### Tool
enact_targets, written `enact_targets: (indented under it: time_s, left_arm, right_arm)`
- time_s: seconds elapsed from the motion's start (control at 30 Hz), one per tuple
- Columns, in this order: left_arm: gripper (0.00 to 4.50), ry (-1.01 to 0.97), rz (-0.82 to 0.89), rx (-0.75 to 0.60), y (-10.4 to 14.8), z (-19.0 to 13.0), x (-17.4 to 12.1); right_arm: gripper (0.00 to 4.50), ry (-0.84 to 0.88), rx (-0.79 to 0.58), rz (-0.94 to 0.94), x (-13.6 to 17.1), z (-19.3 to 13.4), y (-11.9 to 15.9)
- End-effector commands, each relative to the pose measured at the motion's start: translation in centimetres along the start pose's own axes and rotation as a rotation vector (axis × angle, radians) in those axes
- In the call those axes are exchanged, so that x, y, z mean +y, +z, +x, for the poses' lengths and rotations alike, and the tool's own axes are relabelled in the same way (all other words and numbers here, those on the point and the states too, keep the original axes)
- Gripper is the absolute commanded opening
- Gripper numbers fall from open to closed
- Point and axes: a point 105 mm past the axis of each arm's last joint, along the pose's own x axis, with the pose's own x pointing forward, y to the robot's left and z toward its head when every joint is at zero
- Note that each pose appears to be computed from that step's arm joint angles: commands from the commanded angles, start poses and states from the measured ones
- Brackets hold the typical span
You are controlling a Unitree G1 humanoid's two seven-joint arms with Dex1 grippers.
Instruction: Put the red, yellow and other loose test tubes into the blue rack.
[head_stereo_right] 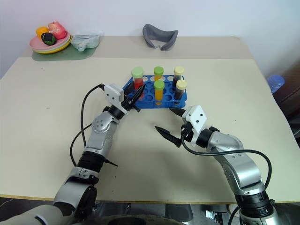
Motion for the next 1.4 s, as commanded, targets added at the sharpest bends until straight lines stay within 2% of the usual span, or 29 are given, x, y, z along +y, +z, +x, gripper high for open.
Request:
enact_targets:
  time_s: [0.03, 0.57, 1.03, 1.23, 1.4]
  left_arm:
    - [0.82, 0.008, 0.015, -0.009, 0.3, 0.0, 0.4]
    - [0.82, -0.019, -0.017, -0.004, 0.1, -0.2, -0.5]
    - [0.82, 0.015, -0.013, 0.009, -0.1, -0.5, 0.1]
    - [3.64, 0.047, -0.025, -0.038, 0.9, -0.5, 0.7]
    - [3.64, 0.055, -0.044, -0.11, 3.0, -1.3, 1.4]
  right_arm:
    - [4.5, -0.008, -0.018, -0.024, -0.1, -0.4, 0.6]
    - [4.5, -0.001, -0.013, -0.019, 0.1, -0.4, 0.5]
    - [4.5, 0.003, -0.013, -0.019, 0.2, -0.3, 0.5]
    - [4.5, 0.001, -0.013, -0.02, 0.1, -0.2, 0.5]
    - [4.5, -0.01, -0.011, -0.022, -0.2, -0.5, 0.5]
